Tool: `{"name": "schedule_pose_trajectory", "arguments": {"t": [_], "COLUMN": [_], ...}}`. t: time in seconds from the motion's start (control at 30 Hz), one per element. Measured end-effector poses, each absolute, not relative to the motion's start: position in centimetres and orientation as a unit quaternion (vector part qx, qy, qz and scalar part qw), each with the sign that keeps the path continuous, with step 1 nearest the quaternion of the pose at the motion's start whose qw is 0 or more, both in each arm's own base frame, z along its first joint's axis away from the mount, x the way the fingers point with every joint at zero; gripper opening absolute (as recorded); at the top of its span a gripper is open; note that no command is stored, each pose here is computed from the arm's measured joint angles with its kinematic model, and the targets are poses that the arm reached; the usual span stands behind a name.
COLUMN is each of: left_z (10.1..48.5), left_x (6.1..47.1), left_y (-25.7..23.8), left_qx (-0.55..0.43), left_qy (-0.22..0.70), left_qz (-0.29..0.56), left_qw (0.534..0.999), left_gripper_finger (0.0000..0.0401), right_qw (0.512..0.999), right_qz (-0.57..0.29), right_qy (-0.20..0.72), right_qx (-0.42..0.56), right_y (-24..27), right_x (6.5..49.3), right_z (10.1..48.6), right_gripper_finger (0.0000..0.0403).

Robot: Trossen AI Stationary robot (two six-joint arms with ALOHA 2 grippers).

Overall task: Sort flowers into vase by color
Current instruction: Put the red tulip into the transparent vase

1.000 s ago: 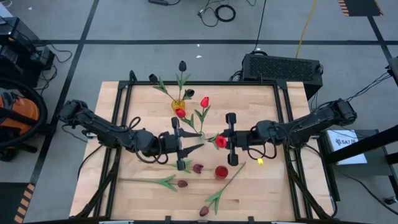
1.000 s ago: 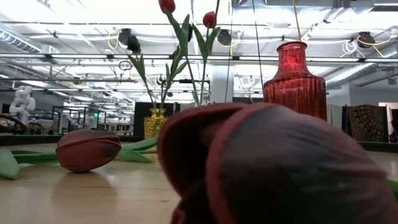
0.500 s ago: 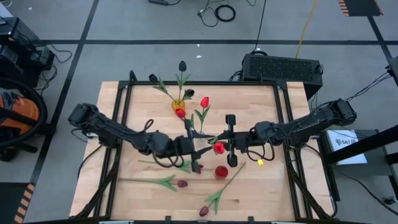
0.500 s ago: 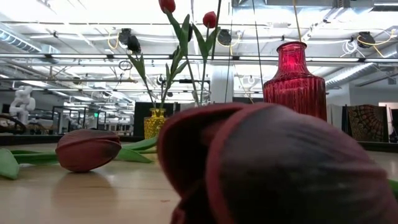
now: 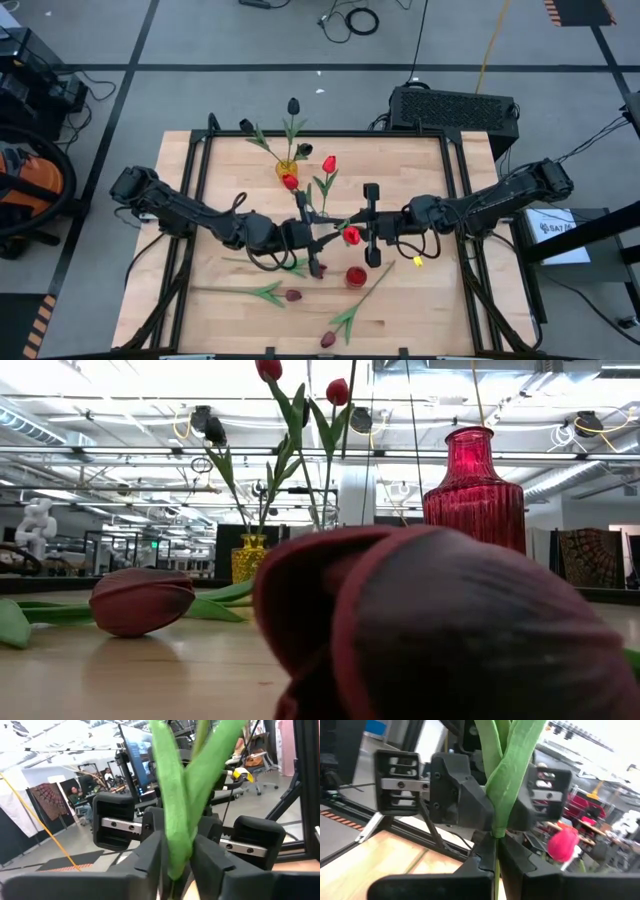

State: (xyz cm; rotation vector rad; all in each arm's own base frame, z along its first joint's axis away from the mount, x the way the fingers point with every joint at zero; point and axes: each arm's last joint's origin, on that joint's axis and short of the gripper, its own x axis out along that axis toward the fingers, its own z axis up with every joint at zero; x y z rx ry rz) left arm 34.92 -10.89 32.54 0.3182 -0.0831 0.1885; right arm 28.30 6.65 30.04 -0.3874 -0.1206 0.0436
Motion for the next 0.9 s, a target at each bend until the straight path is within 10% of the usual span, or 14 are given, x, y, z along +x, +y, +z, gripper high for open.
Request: {"name": "schedule_pose_trajectory", "arguments": {"t": [0.23,0.9], "left_z": [32.3,31.3], "left_x": [34.9,34.9], "left_y": [-10.7,-9.3], "left_qx": [0.179,0.173], "left_qy": [-0.025,0.029], "left_qz": [0.108,0.164], "left_qw": [0.978,0.971], "left_gripper_finger": [0.0015,0.003], "right_qw": [0.981,0.993], "right_qz": [-0.009,-0.014], "right_qy": [-0.031,0.051], "right_qx": [-0.189,-0.107], "right_y": [6.4,4.7], "right_x": [28.1,21.6], "right_z": [29.8,32.6], "right_gripper_finger": [0.0018,0.0171]}}
